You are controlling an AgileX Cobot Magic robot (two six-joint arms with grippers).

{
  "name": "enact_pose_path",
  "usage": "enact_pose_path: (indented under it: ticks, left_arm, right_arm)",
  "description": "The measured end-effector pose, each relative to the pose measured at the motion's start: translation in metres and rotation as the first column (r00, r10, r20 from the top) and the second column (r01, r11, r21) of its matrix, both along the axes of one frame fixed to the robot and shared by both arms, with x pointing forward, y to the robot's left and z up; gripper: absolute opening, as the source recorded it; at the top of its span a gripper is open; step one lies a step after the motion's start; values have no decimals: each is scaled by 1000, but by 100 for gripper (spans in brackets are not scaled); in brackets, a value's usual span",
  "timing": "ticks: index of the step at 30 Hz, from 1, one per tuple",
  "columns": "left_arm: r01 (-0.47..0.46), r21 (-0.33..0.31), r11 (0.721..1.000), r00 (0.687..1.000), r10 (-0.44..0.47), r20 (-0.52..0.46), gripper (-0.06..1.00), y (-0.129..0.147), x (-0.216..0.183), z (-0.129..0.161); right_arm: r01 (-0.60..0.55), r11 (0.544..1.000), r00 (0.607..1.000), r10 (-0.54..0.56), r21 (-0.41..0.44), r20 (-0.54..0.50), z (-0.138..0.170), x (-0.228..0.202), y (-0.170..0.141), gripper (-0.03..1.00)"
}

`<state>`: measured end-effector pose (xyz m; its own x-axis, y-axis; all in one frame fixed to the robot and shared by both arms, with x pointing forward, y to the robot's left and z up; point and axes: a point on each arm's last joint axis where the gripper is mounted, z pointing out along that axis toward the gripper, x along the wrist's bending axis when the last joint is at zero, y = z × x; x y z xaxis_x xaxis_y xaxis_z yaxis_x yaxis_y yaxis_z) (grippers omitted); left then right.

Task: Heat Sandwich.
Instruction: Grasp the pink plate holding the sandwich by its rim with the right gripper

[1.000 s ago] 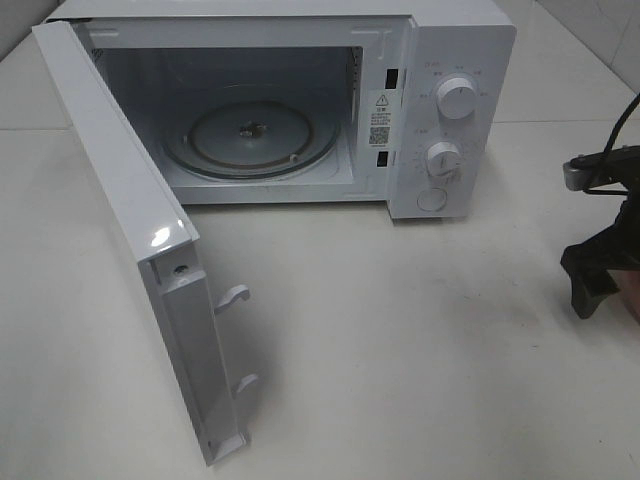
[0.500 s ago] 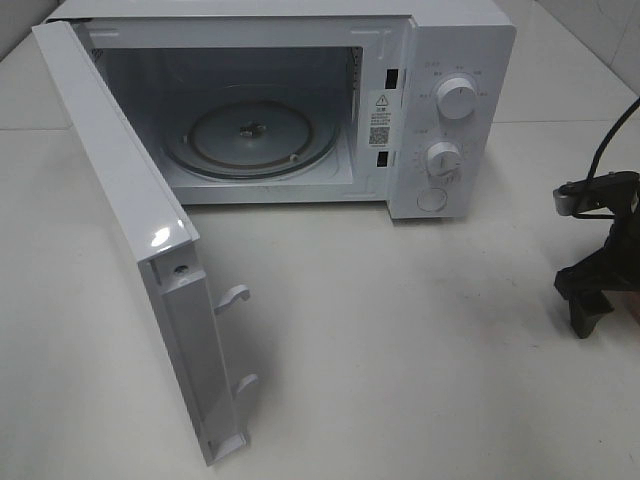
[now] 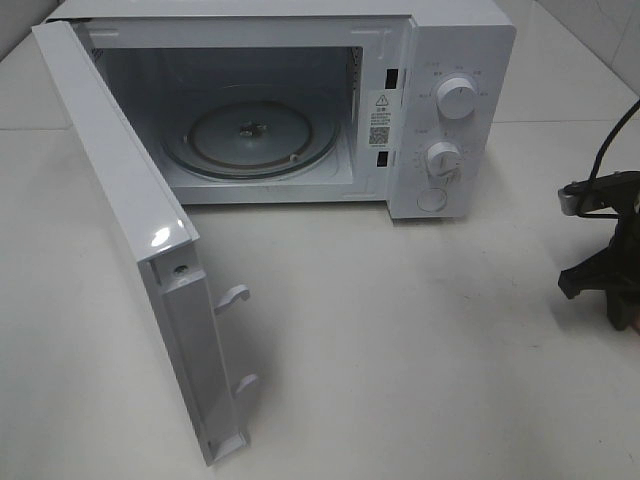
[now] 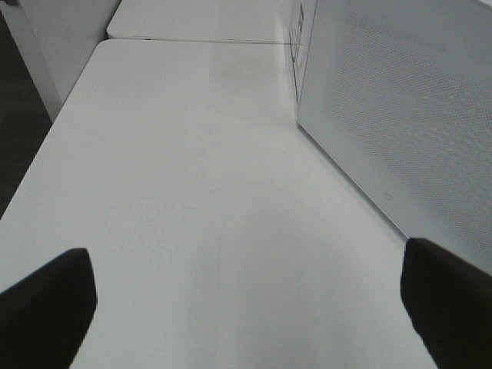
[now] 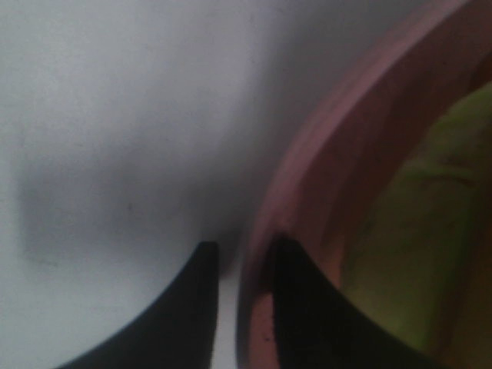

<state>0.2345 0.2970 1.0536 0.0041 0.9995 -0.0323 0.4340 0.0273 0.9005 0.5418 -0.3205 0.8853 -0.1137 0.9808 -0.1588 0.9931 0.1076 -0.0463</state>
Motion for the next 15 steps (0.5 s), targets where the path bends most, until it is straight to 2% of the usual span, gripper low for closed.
enact_pose_path:
  ticks: [1,3,15]
  left_arm:
    - [0,0,1000,1000,0,0,99,0,0,0]
    - [0,0,1000,1000,0,0,99,0,0,0]
    - [0,0,1000,1000,0,0,99,0,0,0]
  right_arm:
    - [0,1000,1000,0,-3,-2,0,0,0,14]
    - [-3,1000,1000,3,-7,-4,1,0,-1,9]
    - [2,1000,1000,-2,-9,-7,1,0,-1,9]
